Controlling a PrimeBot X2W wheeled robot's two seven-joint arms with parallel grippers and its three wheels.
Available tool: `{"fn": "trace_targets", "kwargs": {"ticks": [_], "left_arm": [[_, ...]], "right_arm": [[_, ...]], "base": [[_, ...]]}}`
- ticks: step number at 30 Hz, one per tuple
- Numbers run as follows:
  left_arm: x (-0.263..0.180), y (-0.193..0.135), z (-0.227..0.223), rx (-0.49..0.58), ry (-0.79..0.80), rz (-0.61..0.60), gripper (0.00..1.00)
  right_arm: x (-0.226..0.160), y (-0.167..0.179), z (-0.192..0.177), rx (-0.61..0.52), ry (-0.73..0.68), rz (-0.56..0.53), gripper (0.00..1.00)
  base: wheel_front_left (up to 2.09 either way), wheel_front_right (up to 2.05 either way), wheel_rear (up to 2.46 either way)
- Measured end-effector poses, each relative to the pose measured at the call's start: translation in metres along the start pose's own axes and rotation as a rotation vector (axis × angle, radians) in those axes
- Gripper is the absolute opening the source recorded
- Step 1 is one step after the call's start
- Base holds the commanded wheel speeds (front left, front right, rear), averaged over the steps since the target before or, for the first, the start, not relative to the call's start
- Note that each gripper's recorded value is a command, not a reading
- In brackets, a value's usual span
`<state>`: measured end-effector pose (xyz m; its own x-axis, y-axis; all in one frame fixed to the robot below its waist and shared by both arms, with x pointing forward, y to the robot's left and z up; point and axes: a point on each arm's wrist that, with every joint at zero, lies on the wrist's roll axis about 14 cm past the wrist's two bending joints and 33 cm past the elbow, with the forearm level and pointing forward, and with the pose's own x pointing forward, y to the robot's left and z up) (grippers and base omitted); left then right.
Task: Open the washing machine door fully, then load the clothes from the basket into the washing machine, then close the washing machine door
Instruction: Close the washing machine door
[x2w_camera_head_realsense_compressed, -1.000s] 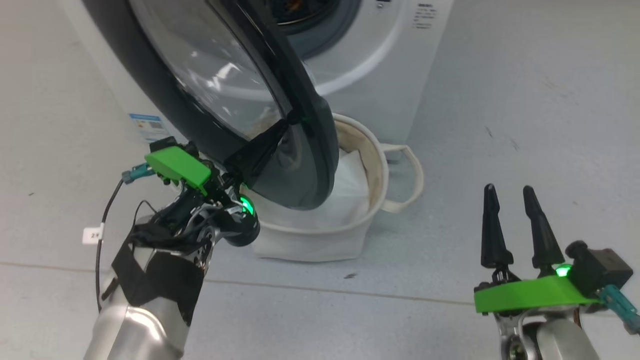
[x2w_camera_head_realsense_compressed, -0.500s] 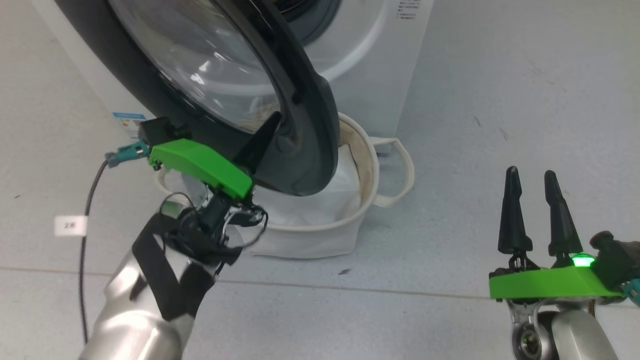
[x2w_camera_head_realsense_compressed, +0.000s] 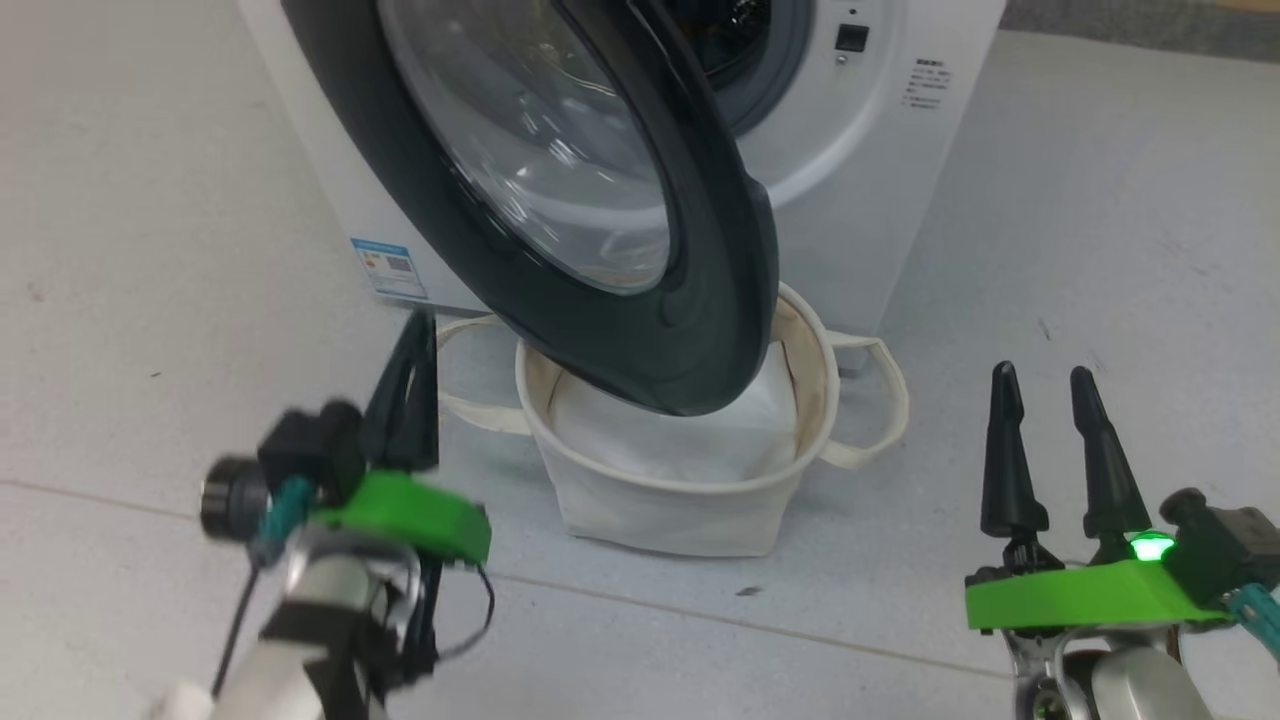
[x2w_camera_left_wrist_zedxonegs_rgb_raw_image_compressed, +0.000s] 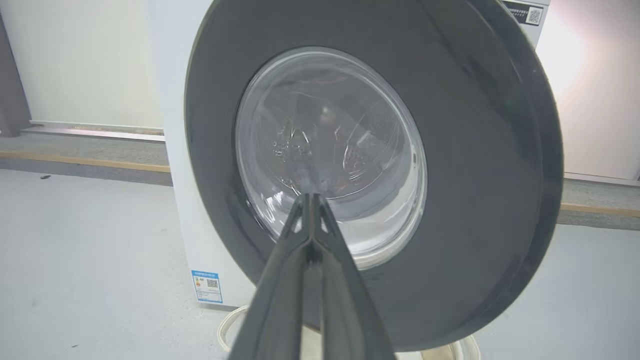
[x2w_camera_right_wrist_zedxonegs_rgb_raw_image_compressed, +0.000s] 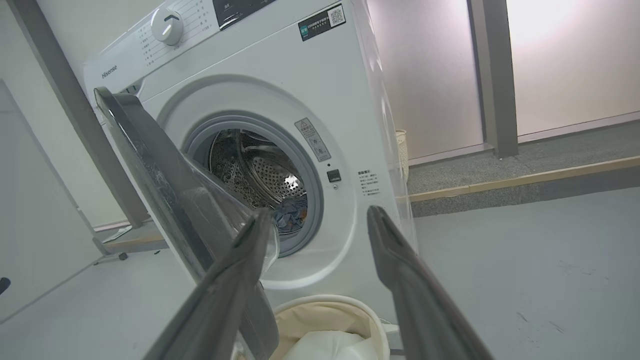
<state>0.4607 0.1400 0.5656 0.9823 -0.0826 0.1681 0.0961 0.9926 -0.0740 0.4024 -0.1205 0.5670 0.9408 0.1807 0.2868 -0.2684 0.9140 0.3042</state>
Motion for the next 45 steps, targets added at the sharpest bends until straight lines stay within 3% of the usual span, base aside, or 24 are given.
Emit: {"fn": "trace_targets", "kwargs": {"ticks": [3, 4, 5, 21, 34, 38, 45], "left_arm": [[-0.030, 0.009, -0.017, 0.014, 0.038, 0.039, 0.00], [-0.038, 0.011, -0.023, 0.019, 0.051, 0.047, 0.46], [-0.043, 0.012, -0.026, 0.021, 0.059, 0.054, 1.00], [-0.062, 0.025, -0.039, 0.028, 0.090, 0.098, 1.00], [-0.068, 0.027, -0.042, 0.031, 0.099, 0.092, 1.00], [-0.067, 0.026, -0.046, 0.032, 0.111, 0.079, 1.00], [-0.064, 0.025, -0.054, 0.041, 0.131, 0.070, 1.00]], "right_arm": [[0.002, 0.009, 0.001, -0.006, -0.002, 0.028, 1.00], [0.003, 0.011, 0.001, -0.007, -0.003, 0.035, 1.00], [0.003, 0.013, 0.001, -0.008, -0.003, 0.041, 1.00], [0.000, 0.020, -0.010, -0.011, 0.029, 0.060, 1.00], [0.005, 0.025, 0.008, 0.012, -0.029, 0.072, 1.00], [0.011, 0.047, 0.013, 0.032, -0.051, 0.140, 1.00], [0.029, 0.115, -0.002, 0.015, -0.032, 0.362, 1.00]], "base": [[0.00, 0.00, 0.00], [0.00, 0.00, 0.00], [0.00, 0.00, 0.00], [0.00, 0.00, 0.00], [0.00, 0.00, 0.00], [0.00, 0.00, 0.00], [0.00, 0.00, 0.00]]}}
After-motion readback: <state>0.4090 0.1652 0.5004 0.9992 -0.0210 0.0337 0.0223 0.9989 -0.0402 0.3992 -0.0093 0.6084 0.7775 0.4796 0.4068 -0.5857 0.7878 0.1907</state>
